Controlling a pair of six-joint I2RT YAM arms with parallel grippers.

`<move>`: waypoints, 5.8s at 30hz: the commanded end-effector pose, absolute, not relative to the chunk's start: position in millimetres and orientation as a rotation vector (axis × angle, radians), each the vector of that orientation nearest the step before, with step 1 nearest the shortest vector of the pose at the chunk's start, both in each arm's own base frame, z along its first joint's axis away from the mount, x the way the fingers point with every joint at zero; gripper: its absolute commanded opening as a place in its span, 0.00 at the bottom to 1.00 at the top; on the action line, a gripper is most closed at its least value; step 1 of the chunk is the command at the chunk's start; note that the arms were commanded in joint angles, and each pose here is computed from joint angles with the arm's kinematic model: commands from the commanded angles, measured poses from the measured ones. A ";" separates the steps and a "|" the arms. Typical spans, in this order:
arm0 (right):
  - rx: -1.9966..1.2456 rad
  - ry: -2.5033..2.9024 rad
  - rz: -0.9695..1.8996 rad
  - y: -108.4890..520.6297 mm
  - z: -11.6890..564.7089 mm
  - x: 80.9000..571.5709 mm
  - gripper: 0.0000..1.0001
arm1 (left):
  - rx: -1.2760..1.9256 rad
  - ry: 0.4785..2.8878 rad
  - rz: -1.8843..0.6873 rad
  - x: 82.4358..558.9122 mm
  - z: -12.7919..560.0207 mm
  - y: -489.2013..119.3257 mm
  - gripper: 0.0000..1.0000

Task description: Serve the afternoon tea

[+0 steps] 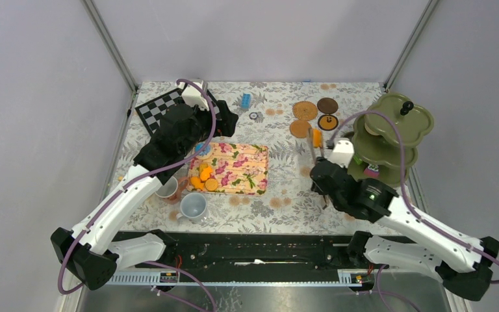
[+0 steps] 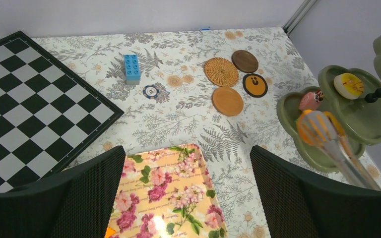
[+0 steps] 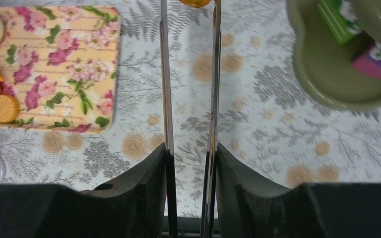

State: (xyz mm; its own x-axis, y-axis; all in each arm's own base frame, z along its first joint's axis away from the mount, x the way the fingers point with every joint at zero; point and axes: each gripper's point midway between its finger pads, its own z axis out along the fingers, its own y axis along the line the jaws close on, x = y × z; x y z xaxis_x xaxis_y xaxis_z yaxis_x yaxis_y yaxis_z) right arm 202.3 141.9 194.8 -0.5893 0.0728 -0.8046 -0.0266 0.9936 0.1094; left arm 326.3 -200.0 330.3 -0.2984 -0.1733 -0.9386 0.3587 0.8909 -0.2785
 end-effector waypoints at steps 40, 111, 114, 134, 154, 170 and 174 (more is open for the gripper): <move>0.846 1.998 -0.452 -23.9 172.2 209.7 0.48 | 0.133 1.764 -0.586 327.6 346.4 -207.2 0.99; 0.335 2.258 0.491 72.6 204.1 187.3 0.55 | 0.131 1.766 -0.593 327.1 346.0 -208.3 0.99; 0.184 2.265 0.672 102.0 210.6 188.6 0.55 | 0.133 1.768 -0.595 327.1 345.8 -208.8 0.99; -0.446 2.256 0.675 306.3 175.9 273.9 0.58 | 0.087 1.748 -0.516 330.7 350.1 -191.3 0.99; -0.883 2.180 0.313 413.9 114.2 265.1 0.62 | -0.050 1.722 -0.426 336.2 353.9 -160.9 0.99; -0.852 2.153 0.375 427.6 98.6 268.0 0.63 | -0.351 1.568 -0.284 320.6 374.1 -94.5 0.99; -0.824 2.175 0.319 429.9 93.9 276.7 0.63 | -0.358 1.563 -0.282 319.6 375.5 -92.8 0.99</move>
